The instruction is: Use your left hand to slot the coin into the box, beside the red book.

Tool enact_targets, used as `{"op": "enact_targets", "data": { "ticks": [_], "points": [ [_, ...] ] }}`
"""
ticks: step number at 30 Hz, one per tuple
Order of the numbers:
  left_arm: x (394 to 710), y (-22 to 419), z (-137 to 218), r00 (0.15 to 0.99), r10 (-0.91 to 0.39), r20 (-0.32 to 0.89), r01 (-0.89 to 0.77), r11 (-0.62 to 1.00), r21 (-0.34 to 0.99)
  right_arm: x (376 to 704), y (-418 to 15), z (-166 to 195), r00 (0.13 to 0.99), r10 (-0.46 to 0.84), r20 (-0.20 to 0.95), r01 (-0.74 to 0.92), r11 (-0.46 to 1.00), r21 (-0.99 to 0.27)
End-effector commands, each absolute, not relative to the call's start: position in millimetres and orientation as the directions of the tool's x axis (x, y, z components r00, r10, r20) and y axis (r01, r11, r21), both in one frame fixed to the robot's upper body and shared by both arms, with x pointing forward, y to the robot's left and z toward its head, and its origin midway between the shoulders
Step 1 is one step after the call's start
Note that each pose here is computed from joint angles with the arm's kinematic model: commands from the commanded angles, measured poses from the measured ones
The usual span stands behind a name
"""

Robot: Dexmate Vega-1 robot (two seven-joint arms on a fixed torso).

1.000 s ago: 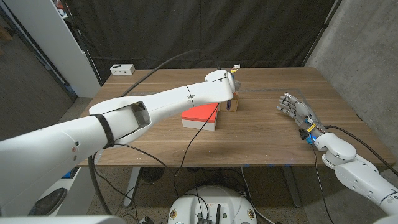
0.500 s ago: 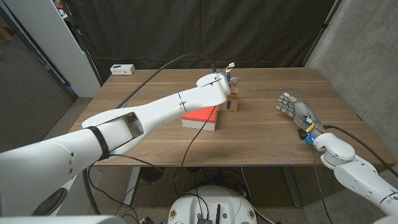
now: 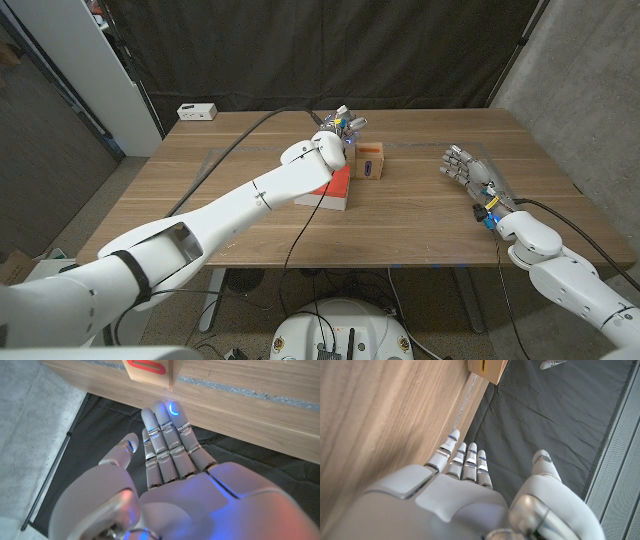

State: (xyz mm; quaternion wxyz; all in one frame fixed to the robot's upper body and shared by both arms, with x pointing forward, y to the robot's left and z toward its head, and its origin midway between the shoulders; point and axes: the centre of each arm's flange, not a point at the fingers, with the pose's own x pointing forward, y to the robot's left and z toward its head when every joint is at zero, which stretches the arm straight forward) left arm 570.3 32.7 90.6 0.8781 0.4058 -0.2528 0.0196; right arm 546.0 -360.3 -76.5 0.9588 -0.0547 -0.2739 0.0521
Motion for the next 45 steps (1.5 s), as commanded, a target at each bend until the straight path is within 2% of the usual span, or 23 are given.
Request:
{"op": "enact_targets", "data": {
  "ticks": [1,6,27,37,45],
  "points": [
    [559.4,93.1,59.6,0.811,-0.225,0.54,-0.144,0.818,0.557,546.0,-340.7,-71.7,0.83,0.099,0.549,-0.042,0.992,-0.116],
    [555.4,118.4,48.2,0.771,-0.287,0.568,-0.078,0.843,0.532,545.2,-334.8,-69.7,0.824,0.093,0.559,-0.038,0.993,-0.109],
    [533.1,183.1,13.9,0.687,-0.301,0.661,0.011,0.915,0.404,538.7,-324.6,-69.3,0.776,0.132,0.617,-0.088,0.991,-0.102],
    [530.9,213.7,-2.1,0.649,-0.213,0.731,-0.019,0.955,0.296,531.3,-323.4,-70.5,0.751,0.155,0.642,-0.108,0.988,-0.112],
    [524.9,230.7,-11.5,0.666,-0.137,0.733,-0.068,0.968,0.243,524.3,-326.0,-75.9,0.735,0.161,0.658,-0.108,0.987,-0.121]
  ]
}}
